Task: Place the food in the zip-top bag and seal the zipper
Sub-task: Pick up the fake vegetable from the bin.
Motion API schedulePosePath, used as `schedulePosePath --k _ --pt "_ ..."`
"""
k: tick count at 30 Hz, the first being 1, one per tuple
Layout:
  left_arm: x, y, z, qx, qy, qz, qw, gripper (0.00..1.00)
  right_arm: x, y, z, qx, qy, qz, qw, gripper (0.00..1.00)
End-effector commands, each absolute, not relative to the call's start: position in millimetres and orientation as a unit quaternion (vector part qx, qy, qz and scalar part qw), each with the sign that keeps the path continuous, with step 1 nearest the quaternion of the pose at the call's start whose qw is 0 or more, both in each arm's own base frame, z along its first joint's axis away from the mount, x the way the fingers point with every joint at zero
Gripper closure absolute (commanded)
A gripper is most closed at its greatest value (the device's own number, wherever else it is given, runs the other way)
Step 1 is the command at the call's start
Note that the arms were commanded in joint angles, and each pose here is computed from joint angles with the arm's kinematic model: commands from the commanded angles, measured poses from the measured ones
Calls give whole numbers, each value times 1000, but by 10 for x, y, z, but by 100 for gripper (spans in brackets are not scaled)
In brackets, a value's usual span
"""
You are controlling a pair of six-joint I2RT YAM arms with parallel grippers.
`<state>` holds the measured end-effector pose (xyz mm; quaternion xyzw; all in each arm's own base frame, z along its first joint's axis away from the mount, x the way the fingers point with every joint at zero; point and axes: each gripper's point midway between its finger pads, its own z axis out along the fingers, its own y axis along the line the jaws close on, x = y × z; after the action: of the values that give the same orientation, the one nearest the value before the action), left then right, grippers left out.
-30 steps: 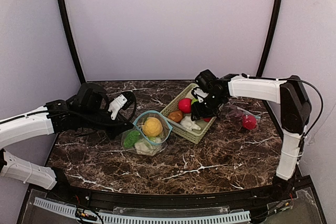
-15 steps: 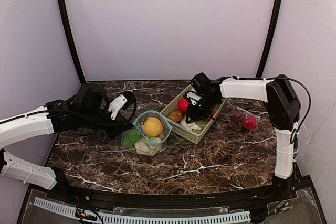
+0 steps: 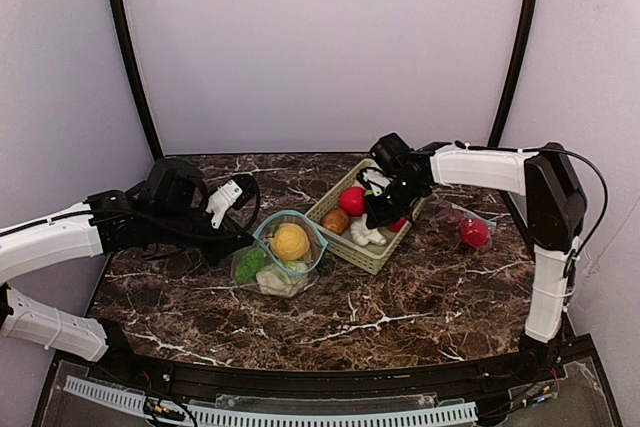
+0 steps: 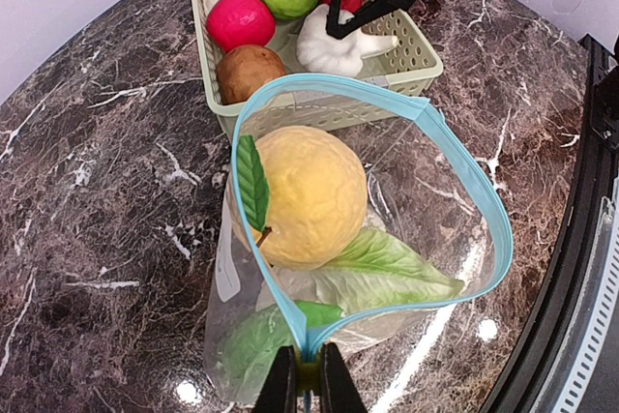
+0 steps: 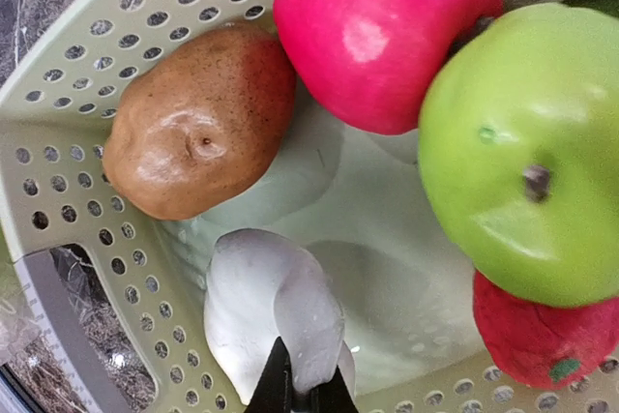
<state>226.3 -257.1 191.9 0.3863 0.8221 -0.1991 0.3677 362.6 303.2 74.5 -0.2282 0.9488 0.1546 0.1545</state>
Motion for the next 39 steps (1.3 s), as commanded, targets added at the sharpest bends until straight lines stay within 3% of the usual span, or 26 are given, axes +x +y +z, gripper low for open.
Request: schedulePosePath --k 1,8,13,18,28,39 --pt "2250 -2536 1905 389 824 -191 364 99 3684 2800 1177 -208 948 128 207 100" --pt "2251 -2526 1943 386 823 -193 370 99 3557 2736 1861 -212 930 146 261 100" --pt "2243 -2542 1945 387 822 -198 368 99 3243 3203 2435 -268 886 208 315 100" --pt "2239 -2541 1940 387 822 -199 367 99 2862 3795 2664 -330 848 245 335 100" --pt "2227 -2546 1931 388 822 -201 365 99 2543 4515 2356 -402 822 253 314 100" --pt "2224 -2553 1935 388 822 -203 364 99 2331 4789 2020 -433 815 259 286 100"
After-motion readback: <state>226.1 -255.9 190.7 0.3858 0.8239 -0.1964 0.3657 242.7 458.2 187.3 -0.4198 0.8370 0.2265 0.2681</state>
